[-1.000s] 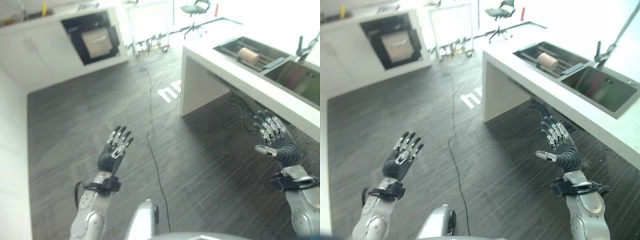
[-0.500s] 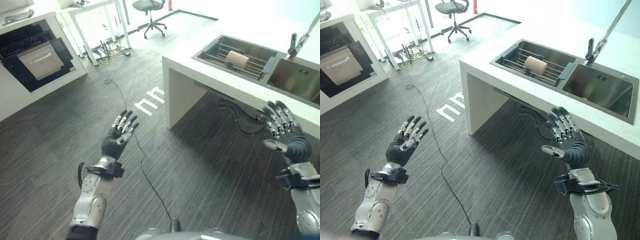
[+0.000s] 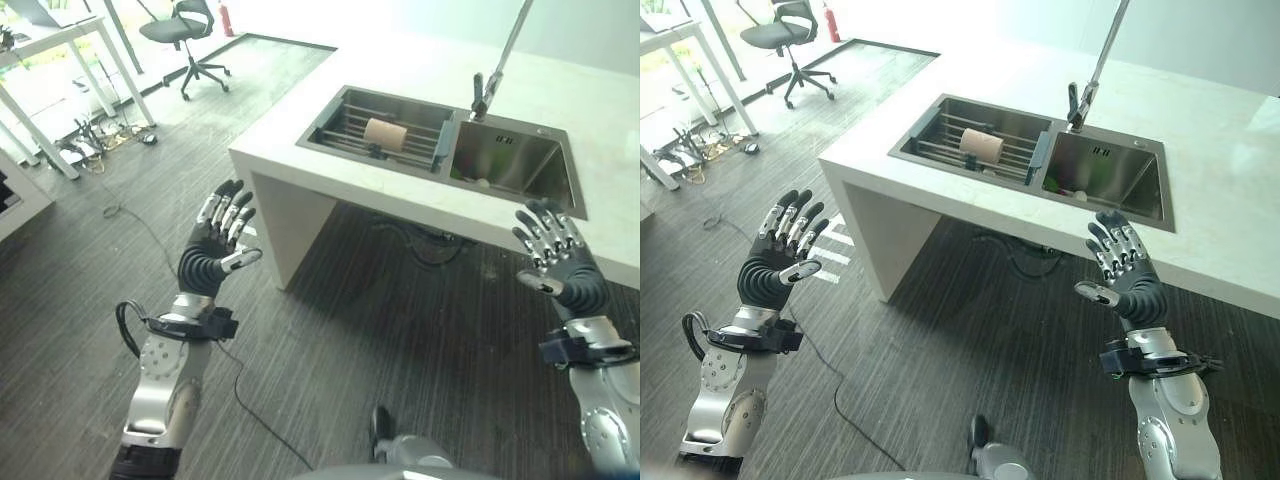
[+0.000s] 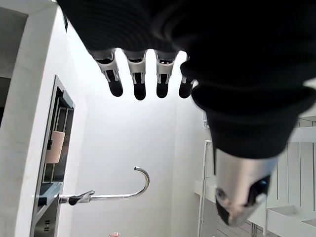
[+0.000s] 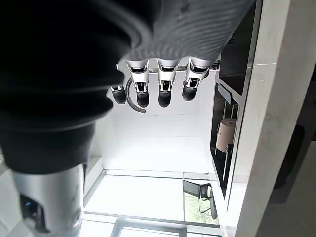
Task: Place the dishes in the dishwasher.
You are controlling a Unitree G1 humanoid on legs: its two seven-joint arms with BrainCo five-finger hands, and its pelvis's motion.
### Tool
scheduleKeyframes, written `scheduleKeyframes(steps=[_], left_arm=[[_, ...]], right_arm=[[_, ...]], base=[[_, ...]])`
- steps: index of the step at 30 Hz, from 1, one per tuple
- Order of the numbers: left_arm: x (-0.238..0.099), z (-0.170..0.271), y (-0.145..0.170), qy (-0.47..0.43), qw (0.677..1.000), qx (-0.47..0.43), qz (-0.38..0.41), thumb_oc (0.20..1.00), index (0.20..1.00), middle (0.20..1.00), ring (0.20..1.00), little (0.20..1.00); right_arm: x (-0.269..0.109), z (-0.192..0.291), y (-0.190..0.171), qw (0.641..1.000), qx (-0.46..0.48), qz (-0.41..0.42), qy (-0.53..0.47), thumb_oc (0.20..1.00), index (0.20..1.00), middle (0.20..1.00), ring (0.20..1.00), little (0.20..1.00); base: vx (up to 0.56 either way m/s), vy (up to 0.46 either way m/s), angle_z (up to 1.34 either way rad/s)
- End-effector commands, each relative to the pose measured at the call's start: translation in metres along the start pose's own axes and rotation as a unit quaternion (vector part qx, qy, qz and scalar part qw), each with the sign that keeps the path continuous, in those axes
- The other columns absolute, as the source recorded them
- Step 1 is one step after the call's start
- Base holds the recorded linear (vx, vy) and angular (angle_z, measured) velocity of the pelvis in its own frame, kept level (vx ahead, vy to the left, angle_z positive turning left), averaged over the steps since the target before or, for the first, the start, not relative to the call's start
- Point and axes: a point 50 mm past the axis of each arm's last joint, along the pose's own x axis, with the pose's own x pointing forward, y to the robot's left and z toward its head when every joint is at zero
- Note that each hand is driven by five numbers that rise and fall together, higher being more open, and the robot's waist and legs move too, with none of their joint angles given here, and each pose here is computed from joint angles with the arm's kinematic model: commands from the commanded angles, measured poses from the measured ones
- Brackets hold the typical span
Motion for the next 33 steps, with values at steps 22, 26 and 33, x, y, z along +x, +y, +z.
scheduleKeyframes(steps=[22,26,33], left_arm=[[-0.01,0.028,0.016,-0.067,0.998,0.021,0.005,1.0,1.0,1.0,1.0,1.0],[-0.006,0.031,0.016,-0.074,0.996,0.05,0.005,1.0,1.0,1.0,1.0,1.0],[0.02,0.042,0.007,-0.091,0.986,0.137,0.026,1.0,1.0,1.0,1.0,1.0]], right_arm=[[0.004,0.047,-0.02,0.994,-0.052,-0.021,-0.093,1.0,1.0,1.0,1.0,1.0],[-0.006,0.037,-0.017,0.996,-0.005,-0.019,-0.083,1.0,1.0,1.0,1.0,1.0],[0.021,0.045,0.006,0.992,0.008,0.045,-0.114,1.0,1.0,1.0,1.0,1.0]], base=[[0.29,0.18,-0.4],[0.25,0.336,0.06],[0.12,-0.141,-0.03]])
